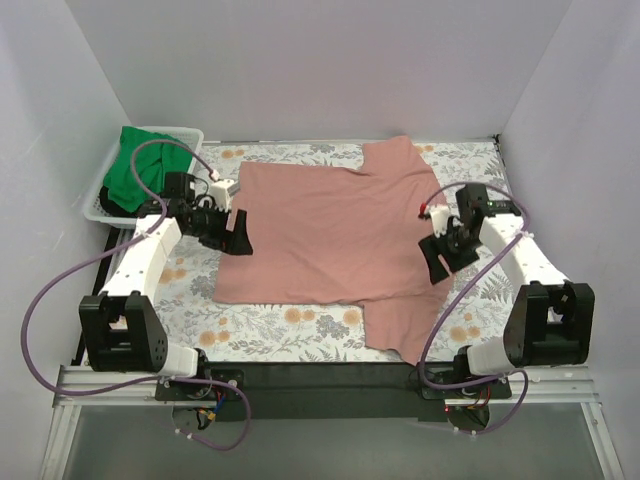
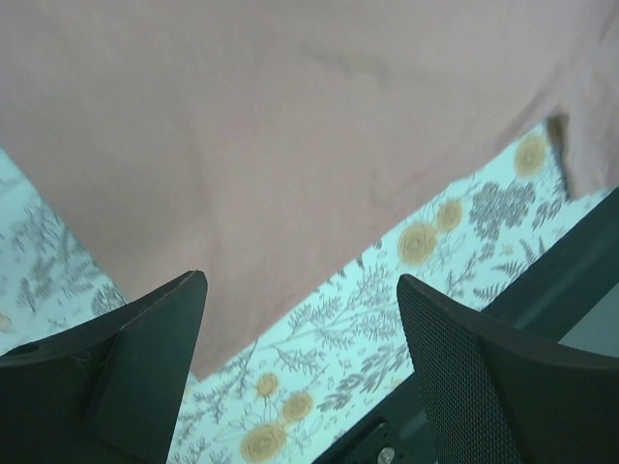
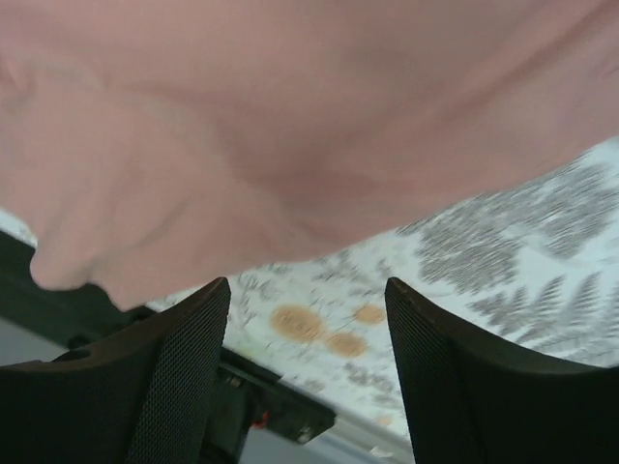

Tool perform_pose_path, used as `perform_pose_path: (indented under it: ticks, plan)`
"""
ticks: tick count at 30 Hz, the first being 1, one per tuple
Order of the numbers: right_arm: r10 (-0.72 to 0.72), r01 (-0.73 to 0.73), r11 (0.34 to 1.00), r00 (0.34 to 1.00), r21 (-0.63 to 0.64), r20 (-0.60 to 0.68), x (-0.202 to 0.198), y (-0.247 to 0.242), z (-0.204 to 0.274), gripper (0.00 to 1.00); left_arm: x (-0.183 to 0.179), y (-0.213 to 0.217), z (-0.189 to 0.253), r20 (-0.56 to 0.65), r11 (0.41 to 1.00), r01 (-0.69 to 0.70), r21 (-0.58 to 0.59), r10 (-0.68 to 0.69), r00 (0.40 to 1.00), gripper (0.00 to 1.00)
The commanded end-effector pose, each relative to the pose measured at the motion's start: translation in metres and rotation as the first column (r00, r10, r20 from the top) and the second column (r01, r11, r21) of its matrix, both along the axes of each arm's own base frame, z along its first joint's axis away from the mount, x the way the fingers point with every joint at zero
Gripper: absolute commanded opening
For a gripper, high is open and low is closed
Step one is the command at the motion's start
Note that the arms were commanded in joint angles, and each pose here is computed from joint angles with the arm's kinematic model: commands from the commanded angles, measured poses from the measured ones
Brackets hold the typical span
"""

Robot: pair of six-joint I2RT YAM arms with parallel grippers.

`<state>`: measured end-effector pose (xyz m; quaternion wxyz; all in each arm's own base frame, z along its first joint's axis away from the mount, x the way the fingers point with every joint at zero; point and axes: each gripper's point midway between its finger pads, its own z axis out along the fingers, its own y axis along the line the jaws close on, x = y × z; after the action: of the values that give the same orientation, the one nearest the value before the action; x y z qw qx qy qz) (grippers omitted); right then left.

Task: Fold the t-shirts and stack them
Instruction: Flatten the tshirt out

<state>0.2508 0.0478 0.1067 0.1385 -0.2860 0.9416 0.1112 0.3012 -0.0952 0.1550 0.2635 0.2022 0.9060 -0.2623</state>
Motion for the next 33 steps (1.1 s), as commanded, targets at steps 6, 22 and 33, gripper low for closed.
perform_pose_path:
  ticks: [6, 22, 33]
  plan:
    - [0.001, -0.009, 0.999, 0.987, -0.045, -0.161, -0.067, -0.008, -0.022, 0.7, -0.042, 0.024, -0.017, 0.076, 0.987, 0.039, 0.154, -0.052, 0.996, 0.79]
    - [-0.188, 0.178, 0.981, 0.972, 0.08, 0.144, 0.197, -0.003, 0.023, 0.53, 0.112, 0.006, -0.031, 0.078, 0.976, -0.217, 0.002, 0.216, 0.973, 0.75]
    - [-0.254, 0.235, 0.96, 0.96, 0.155, 0.118, 0.273, 0.015, -0.032, 0.42, 0.183, -0.017, -0.077, -0.135, 0.937, -0.347, -0.045, 0.338, 0.931, 0.47]
